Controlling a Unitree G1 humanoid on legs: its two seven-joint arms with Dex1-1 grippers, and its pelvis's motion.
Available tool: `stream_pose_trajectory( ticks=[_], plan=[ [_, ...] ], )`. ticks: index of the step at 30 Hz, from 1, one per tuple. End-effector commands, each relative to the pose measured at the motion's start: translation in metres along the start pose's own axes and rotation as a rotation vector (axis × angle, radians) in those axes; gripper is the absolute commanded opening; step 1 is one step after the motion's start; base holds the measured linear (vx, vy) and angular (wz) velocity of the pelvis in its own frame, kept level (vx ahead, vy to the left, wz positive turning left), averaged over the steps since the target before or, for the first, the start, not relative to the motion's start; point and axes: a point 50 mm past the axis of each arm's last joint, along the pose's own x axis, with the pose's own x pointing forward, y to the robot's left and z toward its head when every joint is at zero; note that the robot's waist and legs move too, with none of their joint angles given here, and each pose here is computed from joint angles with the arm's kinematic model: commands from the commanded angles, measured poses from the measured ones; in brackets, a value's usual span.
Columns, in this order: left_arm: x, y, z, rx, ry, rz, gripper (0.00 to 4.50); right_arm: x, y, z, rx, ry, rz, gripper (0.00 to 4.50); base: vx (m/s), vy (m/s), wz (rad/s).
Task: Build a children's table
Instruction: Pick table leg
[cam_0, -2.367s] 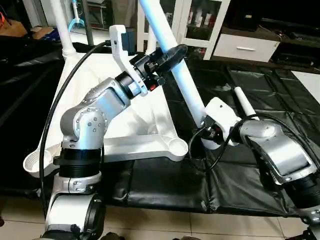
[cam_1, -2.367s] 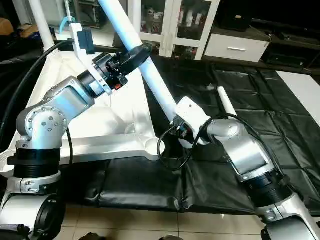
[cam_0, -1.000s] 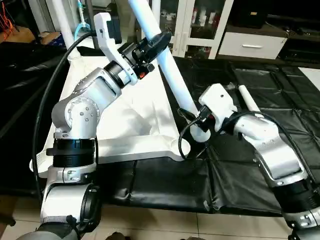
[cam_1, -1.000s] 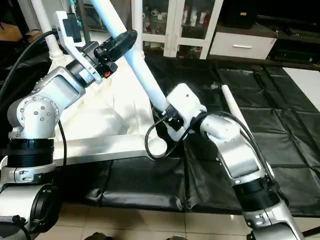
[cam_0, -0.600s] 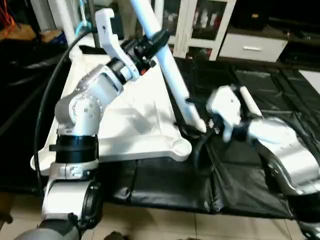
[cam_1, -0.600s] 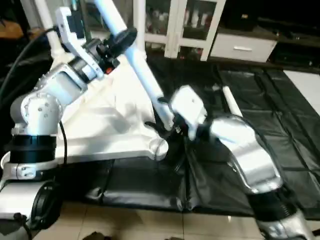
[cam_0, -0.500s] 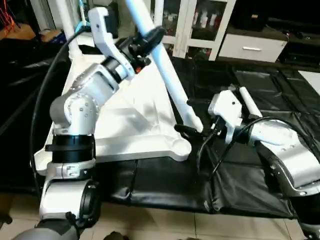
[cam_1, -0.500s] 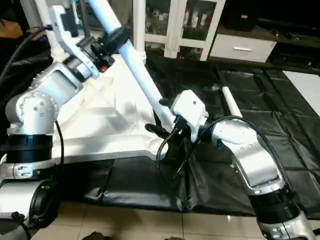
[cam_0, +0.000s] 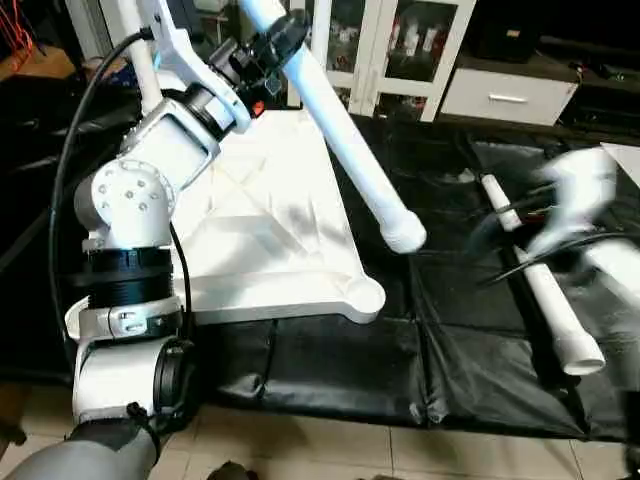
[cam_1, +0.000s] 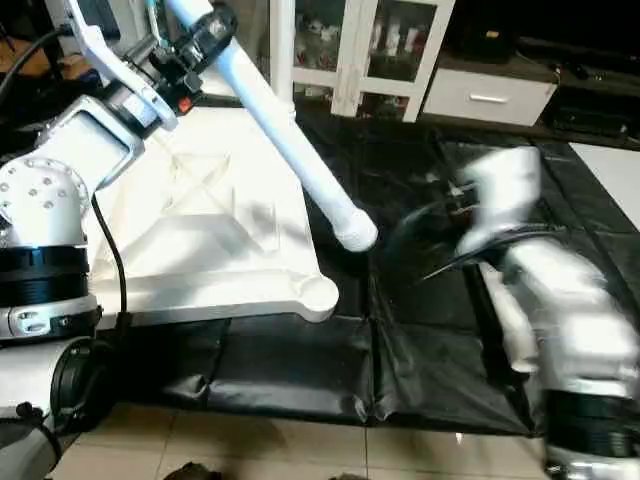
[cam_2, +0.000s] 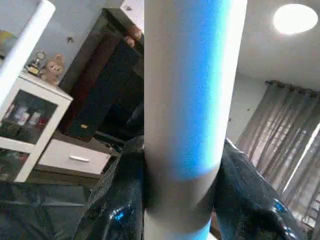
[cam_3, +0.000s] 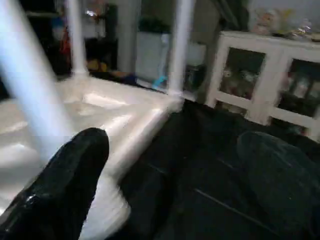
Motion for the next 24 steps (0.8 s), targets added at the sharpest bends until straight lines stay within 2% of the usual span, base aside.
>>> stream_pose_trajectory(
  ticks=[1, 2, 5, 8, 13, 19, 23, 24],
  plan=[
    [0.006, -0.01, 0.007, 0.011, -0.012, -0.044, 1.54, -0.013, -0.02, -0.006, 0.023, 0.032, -0.084, 4.5, 0.0, 0.0, 0.0],
    [0.007, -0.01, 0.006, 0.014, -0.007, -0.043, 1.54, -0.02, -0.032, -0.007, 0.048, 0.036, -0.124, 4.5, 0.0, 0.0, 0.0],
    [0.008, -0.011, 0.006, 0.011, 0.003, -0.043, 1.54, -0.026, -0.038, -0.005, 0.111, 0.017, -0.099, 4.5, 0.0, 0.0, 0.0],
    [0.008, -0.013, 0.006, 0.009, 0.008, -0.048, 1.54, -0.026, -0.038, -0.003, 0.127, 0.013, -0.072, 4.5, 0.0, 0.0, 0.0],
    [0.009, -0.015, 0.003, -0.001, 0.02, -0.068, 1.54, -0.022, -0.026, 0.005, 0.148, 0.009, 0.067, 4.5, 0.0, 0.0, 0.0],
    [0.01, -0.016, 0.002, -0.001, 0.022, -0.074, 1.54, -0.005, -0.006, 0.016, 0.145, -0.009, 0.187, 4.5, 0.0, 0.0, 0.0],
    [0.01, -0.019, -0.002, 0.008, 0.048, -0.081, 1.54, 0.009, 0.018, 0.014, 0.046, 0.058, 0.286, 4.5, 0.0, 0.0, 0.0],
    [0.01, -0.019, -0.002, 0.009, 0.049, -0.081, 1.54, 0.01, 0.02, 0.014, 0.039, 0.06, 0.289, 4.5, 0.0, 0.0, 0.0]
  ],
)
